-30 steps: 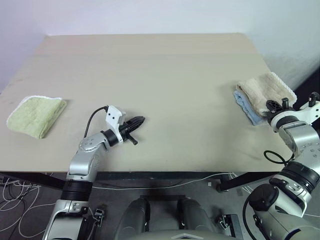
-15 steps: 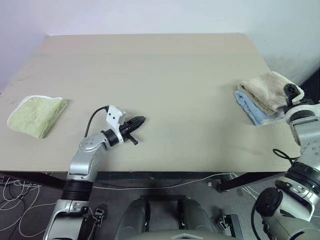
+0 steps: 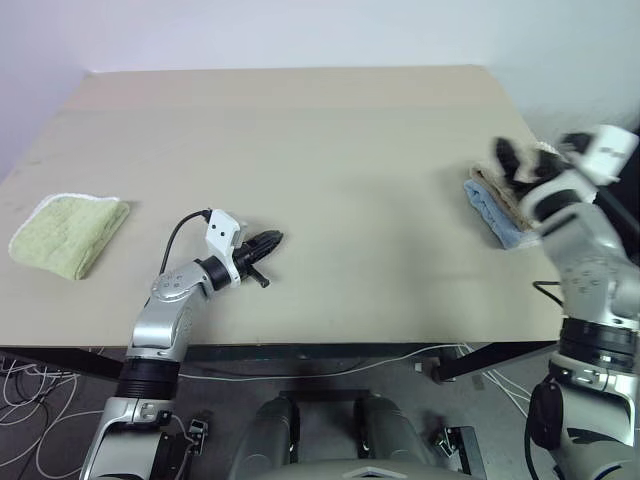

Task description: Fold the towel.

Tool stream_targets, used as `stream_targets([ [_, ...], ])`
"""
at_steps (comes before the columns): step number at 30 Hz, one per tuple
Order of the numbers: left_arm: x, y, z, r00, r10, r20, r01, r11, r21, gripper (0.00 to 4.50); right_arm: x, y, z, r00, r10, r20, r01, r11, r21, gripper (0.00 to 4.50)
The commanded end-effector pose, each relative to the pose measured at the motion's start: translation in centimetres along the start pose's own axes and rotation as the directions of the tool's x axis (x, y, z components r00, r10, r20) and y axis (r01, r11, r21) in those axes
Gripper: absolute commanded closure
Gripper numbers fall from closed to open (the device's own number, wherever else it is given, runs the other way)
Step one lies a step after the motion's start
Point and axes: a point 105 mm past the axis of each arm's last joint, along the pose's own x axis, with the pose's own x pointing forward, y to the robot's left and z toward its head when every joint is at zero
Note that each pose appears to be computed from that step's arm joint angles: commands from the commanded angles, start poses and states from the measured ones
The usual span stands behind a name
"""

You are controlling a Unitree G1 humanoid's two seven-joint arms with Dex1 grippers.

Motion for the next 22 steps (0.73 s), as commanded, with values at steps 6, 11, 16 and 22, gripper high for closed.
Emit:
stream_targets([
  [6, -1.3, 1.8, 1.6, 0.992, 0.110, 0.054, -0.114, 0.991, 0.073, 4.21, 1.0, 7.0, -4.3, 0.952, 0.296, -0.082, -0.306, 0.938, -0.160, 0.02],
  [11, -2.4, 2.8, 1.9, 0.981, 0.182, 0.067, -0.188, 0.978, 0.093, 4.21, 1.2, 8.8, -5.9, 0.923, 0.369, -0.106, -0.383, 0.903, -0.197, 0.02],
  [16, -3.2, 3.1, 1.9, 0.969, 0.238, 0.063, -0.244, 0.964, 0.104, 4.21, 1.4, 9.4, -6.9, 0.911, 0.396, -0.117, -0.413, 0.882, -0.229, 0.02],
  [22, -3.0, 3.7, 2.2, 0.970, 0.237, 0.060, -0.242, 0.964, 0.110, 4.21, 1.8, 9.9, -6.8, 0.914, 0.396, -0.084, -0.405, 0.884, -0.235, 0.02],
])
